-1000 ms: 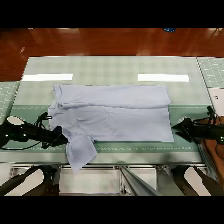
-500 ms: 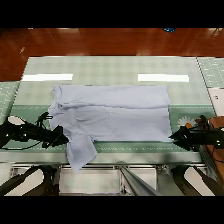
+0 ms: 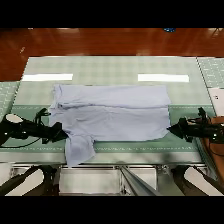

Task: Fold the shirts.

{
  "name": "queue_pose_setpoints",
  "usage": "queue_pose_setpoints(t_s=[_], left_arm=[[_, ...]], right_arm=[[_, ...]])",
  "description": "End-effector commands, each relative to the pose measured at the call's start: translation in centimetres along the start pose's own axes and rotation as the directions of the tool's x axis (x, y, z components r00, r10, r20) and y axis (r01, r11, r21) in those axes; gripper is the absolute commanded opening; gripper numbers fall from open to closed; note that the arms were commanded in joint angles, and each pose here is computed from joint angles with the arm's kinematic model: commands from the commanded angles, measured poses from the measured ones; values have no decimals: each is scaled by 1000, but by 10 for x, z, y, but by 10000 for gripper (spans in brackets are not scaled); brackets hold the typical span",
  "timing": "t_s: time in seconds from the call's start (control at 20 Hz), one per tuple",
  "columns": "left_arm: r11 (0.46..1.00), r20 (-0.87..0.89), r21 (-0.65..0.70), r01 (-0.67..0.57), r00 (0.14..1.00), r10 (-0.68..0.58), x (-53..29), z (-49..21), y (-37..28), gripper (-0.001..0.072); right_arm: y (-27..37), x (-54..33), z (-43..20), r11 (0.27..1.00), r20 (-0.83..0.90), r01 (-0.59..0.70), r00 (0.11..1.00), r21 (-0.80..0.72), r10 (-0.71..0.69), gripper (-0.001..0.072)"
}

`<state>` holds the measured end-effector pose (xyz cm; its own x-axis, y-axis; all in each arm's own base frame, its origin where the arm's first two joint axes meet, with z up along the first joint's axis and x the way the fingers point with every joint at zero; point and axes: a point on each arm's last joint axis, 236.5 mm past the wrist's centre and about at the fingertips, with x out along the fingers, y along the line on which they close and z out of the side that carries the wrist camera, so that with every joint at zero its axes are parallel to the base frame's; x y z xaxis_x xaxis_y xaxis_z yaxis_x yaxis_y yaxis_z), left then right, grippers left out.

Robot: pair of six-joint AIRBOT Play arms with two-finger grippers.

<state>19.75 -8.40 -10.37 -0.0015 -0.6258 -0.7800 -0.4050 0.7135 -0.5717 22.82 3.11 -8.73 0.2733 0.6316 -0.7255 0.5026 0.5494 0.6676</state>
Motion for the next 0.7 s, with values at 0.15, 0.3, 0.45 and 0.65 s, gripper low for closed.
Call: queue_pose_setpoints(t_s=[0.15,0.3,0.45,0.65], left_arm=[[989,234,99,110,963,-131,-77,69,-51,16],[980,319,137,147,930,-184,-102,105,-77,16],[978,305,170,123,937,-171,-91,136,-90,16],[976,274,179,121,947,-168,-78,180,-107,16]], right_arm=[[42,-34,43,990,85,-37,995,-136,49,26],[63,-32,65,976,126,0,992,-219,28,26],[89,-18,103,961,184,36,983,-275,15,26],[114,5,149,958,180,41,984,-284,11,26]])
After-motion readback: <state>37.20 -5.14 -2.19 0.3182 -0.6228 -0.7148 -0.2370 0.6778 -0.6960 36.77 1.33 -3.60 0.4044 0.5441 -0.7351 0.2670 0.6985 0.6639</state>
